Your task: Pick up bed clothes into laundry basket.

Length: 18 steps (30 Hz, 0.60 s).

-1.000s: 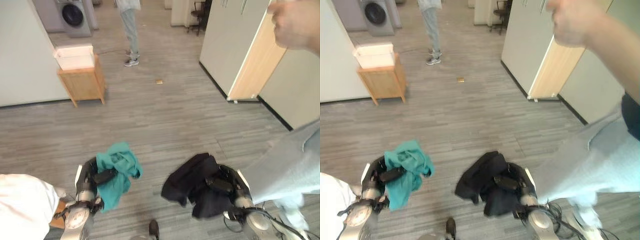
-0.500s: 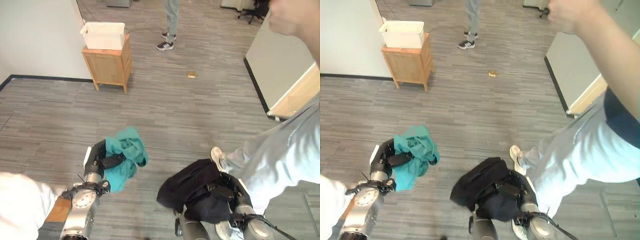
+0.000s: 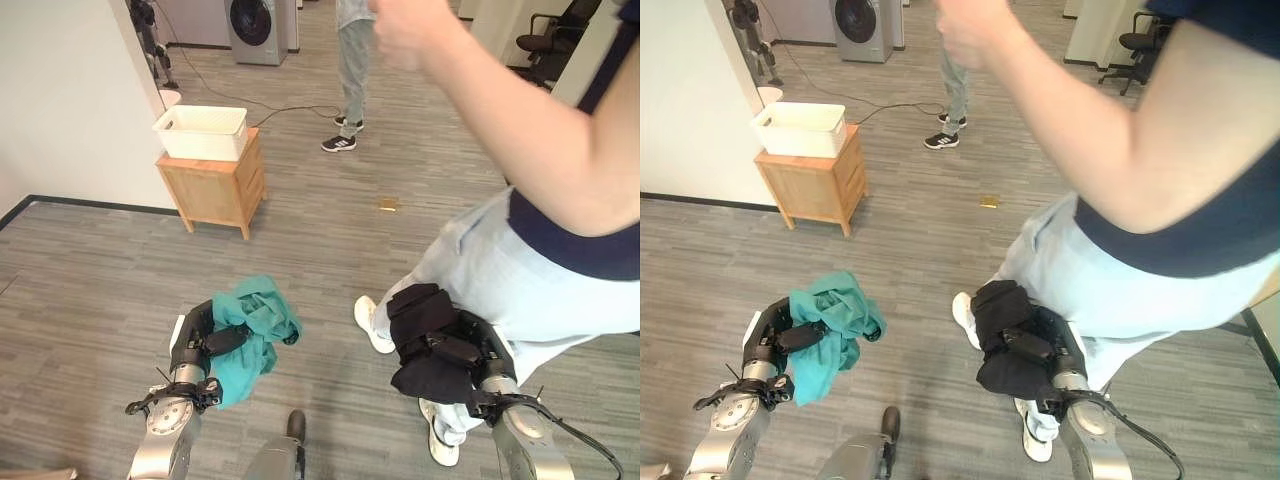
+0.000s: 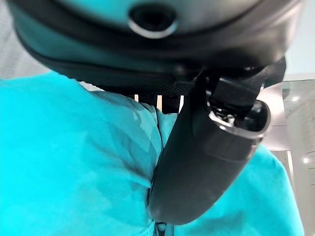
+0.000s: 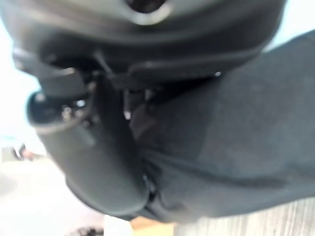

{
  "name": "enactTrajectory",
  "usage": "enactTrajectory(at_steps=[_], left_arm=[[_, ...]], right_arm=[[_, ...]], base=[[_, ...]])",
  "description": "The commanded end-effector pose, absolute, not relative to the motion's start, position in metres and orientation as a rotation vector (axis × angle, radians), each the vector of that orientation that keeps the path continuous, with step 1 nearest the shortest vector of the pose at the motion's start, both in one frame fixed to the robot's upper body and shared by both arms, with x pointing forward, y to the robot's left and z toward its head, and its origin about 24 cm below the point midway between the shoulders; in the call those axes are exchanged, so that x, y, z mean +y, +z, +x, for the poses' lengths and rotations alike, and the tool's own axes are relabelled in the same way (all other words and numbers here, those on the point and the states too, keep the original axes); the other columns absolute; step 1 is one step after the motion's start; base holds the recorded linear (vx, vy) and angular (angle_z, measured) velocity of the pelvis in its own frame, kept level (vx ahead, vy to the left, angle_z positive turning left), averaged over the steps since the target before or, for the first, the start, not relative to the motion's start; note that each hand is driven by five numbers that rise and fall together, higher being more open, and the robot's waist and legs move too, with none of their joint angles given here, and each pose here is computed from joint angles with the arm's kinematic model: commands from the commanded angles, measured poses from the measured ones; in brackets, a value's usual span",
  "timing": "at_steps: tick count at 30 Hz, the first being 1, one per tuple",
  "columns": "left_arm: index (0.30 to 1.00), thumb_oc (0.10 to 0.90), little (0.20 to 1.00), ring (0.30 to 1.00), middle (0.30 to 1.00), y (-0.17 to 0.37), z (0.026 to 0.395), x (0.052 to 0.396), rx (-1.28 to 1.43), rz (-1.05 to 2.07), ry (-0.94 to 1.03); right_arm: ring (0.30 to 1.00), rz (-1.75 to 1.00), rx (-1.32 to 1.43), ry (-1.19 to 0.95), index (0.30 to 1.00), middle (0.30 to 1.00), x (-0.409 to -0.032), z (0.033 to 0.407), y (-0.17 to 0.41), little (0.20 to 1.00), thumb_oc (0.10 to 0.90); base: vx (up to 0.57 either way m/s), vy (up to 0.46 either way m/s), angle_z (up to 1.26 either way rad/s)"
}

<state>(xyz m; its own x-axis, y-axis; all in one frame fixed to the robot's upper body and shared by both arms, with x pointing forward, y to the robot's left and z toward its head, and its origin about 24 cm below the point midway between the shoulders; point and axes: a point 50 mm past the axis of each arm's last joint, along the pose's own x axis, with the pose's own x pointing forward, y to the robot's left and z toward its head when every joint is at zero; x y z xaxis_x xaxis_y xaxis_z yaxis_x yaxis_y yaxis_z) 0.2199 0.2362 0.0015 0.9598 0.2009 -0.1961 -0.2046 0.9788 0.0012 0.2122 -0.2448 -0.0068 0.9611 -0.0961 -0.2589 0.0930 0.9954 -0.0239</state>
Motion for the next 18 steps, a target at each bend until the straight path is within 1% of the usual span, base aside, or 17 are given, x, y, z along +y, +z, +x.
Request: enactTrajectory(at_steps=[1,4,7,8,9,10,14,15,16,18], left_arm=[[0.300,0.400,0.300,0.300,0.300,0.066,0.237,0.248,-0.135,0.053,0.212],[0.300,0.400,0.300,0.300,0.300,0.068,0.238,0.249,-0.132,0.097,0.212],[0.300,0.400,0.300,0.300,0.300,0.069,0.238,0.250,-0.134,0.098,0.213],[0.300,0.400,0.300,0.300,0.300,0.069,0.238,0.250,-0.134,0.098,0.213],[0.300,0.400,0.300,0.300,0.300,0.074,0.237,0.254,-0.146,0.117,0.222],[0.300,0.400,0.300,0.300,0.300,0.078,0.240,0.251,-0.165,0.111,0.202],[0.300,0.400,0.300,0.300,0.300,0.078,0.248,0.241,-0.175,0.069,0.164],[0.300,0.400,0.300,0.300,0.300,0.078,0.248,0.240,-0.174,0.069,0.163],[0.300,0.400,0.300,0.300,0.300,0.084,0.249,0.242,-0.183,0.153,0.164],[0.300,0.400,0.300,0.300,0.300,0.077,0.247,0.233,-0.172,0.083,0.121]], right_arm=[[0.300,-0.055,-0.043,-0.064,0.300,0.300,-0.248,0.236,0.055,0.300,0.400],[0.300,-0.043,-0.020,-0.010,0.300,0.300,-0.234,0.239,0.048,0.300,0.400],[0.300,-0.042,-0.022,-0.009,0.300,0.300,-0.234,0.239,0.048,0.300,0.400],[0.300,-0.042,-0.022,-0.009,0.300,0.300,-0.234,0.239,0.048,0.300,0.400],[0.300,-0.054,0.005,0.028,0.300,0.300,-0.225,0.239,0.043,0.300,0.400],[0.300,-0.033,0.003,0.023,0.300,0.300,-0.224,0.238,0.043,0.300,0.400],[0.300,-0.045,0.026,-0.023,0.300,0.300,-0.238,0.230,0.039,0.300,0.400],[0.300,-0.045,0.027,-0.023,0.300,0.300,-0.238,0.230,0.039,0.300,0.400],[0.300,-0.093,0.016,-0.049,0.300,0.300,-0.248,0.227,0.044,0.300,0.400],[0.300,-0.079,0.057,-0.017,0.300,0.300,-0.243,0.219,0.037,0.300,0.400]], base=[[0.48,0.025,-0.17],[0.50,0.018,-0.34],[0.06,0.003,-0.06],[0.72,0.071,-0.05],[1.02,0.016,0.00],[1.23,-0.103,0.50],[0.49,-0.308,1.20],[0.18,-0.283,1.69],[0.14,-0.327,1.64],[0.20,-0.395,0.89]])
